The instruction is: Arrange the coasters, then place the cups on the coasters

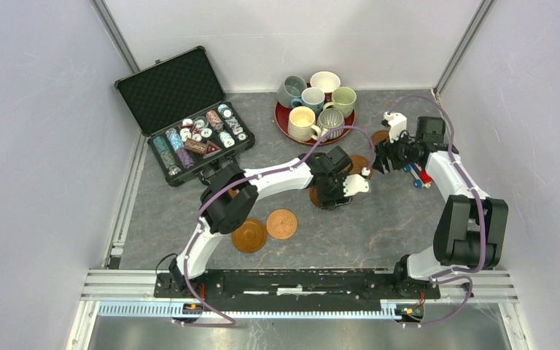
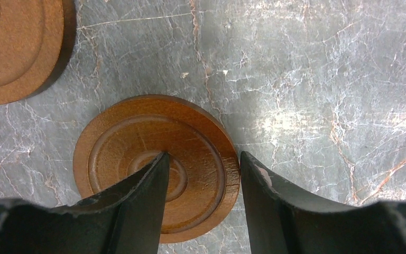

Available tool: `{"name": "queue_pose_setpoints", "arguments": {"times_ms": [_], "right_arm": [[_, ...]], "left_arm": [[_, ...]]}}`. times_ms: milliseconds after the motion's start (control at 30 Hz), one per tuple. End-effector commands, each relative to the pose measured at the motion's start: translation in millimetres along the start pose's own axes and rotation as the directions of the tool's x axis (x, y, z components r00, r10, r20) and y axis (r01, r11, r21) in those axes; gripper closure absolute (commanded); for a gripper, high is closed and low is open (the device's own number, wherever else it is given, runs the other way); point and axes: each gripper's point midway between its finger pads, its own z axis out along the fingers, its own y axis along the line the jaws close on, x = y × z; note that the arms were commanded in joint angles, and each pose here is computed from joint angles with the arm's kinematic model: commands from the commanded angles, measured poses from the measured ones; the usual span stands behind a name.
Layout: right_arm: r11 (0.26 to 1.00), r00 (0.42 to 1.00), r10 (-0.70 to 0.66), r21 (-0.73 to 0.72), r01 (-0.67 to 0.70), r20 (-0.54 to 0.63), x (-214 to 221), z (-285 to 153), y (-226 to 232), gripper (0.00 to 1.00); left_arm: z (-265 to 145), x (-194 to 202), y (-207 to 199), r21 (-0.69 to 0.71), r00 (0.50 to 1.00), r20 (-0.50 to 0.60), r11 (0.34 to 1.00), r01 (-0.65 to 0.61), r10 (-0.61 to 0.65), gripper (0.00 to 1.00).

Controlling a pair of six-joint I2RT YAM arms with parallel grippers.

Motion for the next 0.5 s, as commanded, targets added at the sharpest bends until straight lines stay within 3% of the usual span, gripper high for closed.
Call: {"name": "queue_pose_setpoints", "arguments": {"times_ms": [0,133,267,367,467], "right_arm": [[1.000,0.998,-0.016,-0.001,0.016,0.064,-13.8,-6.0,1.3,0.27],[1.000,0.997,-0.017,-0.022,0.019,0.076,-15.8,-6.0,5.1,0.27],[0.998,0.995,-0.010,-0.065,0.017,0.098,-21.0,-5.0,13.4,0.27],[0.994,0.994,-0.033,-0.099,0.043,0.101,-25.4,-2.3,25.0,0.27],[0.987,0.993,-0.071,-0.134,0.084,0.097,-27.4,4.4,40.7,0.27]], "left_arm": [[-8.0,-5.8,6.1,-0.021,1.000,0.001,1.000,0.009,-0.009,0.40],[-47.4,-23.4,12.0,-0.069,0.998,0.064,0.997,0.020,-0.015,0.22],[-108.8,-33.4,12.2,-0.104,0.990,0.138,0.994,0.032,-0.017,0.11],[-148.0,-5.0,18.6,-0.102,0.986,0.143,0.989,0.107,-0.092,0.09],[-175.2,49.3,23.5,-0.131,0.976,0.114,0.971,0.199,-0.185,0.09]]}}
